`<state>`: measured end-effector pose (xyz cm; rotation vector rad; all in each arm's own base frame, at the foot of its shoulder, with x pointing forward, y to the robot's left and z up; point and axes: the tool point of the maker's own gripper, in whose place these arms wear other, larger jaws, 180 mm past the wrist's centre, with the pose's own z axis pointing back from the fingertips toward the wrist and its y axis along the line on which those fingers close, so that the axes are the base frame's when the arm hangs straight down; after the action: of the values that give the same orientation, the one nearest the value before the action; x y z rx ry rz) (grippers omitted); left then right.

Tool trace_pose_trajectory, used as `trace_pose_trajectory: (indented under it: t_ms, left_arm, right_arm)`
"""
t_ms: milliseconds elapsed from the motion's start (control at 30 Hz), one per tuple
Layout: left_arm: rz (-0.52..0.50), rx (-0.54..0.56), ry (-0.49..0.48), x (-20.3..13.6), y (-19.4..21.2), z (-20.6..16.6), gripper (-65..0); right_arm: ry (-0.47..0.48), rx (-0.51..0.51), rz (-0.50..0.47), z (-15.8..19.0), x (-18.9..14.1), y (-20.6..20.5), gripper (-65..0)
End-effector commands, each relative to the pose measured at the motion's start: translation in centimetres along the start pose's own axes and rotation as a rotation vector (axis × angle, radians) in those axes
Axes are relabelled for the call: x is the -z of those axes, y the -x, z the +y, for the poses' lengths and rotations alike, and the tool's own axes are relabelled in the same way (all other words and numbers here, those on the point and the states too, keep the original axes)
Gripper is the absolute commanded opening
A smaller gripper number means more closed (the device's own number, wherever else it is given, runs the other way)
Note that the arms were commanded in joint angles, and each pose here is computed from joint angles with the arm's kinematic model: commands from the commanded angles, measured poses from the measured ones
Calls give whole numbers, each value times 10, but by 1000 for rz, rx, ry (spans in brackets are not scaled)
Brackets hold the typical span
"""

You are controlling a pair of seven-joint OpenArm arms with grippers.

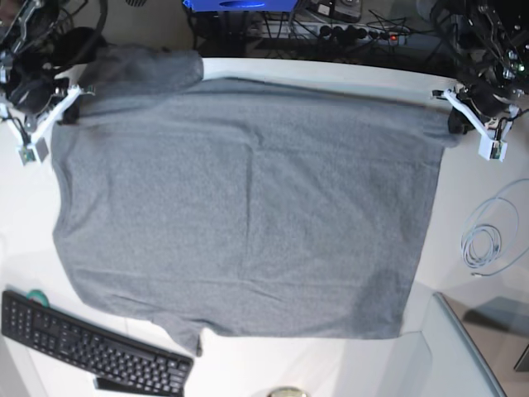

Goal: Layout the t-shirt on the table in an organized manner, then fold the t-shirt properly
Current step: 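Lift the collar edge with both grippers and fold it toward the hem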

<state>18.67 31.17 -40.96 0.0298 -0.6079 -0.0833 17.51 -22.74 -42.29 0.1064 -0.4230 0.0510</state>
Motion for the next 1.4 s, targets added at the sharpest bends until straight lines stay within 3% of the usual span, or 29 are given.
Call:
trace_pose_trajectory:
  t_ms: [0,167,533,767,967,1033,1267,1367]
  left_arm:
    - [-33,23,-12,0,-16,3,-650]
    - [-57,41,11,18,-40,-5,-650]
    - [-66,-69,49,50,-57,-2,-650]
    - [-115,-123,50,62,-89,2,-650]
    - [-86,-138,117,85,-96,-17,-650]
    - [-87,-149,126,89,-100,-18,-650]
    - [-111,-112,66,93,-114,-7,-650]
    - [-87,-108,60,101,-102,-8,-650]
  right_arm:
    - [-1,-27,-37,-3,0,-16,-644]
    - [-42,-42,-45,-1,17,-37,-644]
    - [-33,-13,-71,-20,27,-74,-644]
    - [-86,34,-80,-15,46,-83,-644]
    - [-139,-8,-57,0,67,-81,-644]
    - [-126,40,-65,-4,69,-81,-644]
    - [-114,49,-106,-7,67,-92,-645]
    - [-121,57,-103,-7,70,-94,-645]
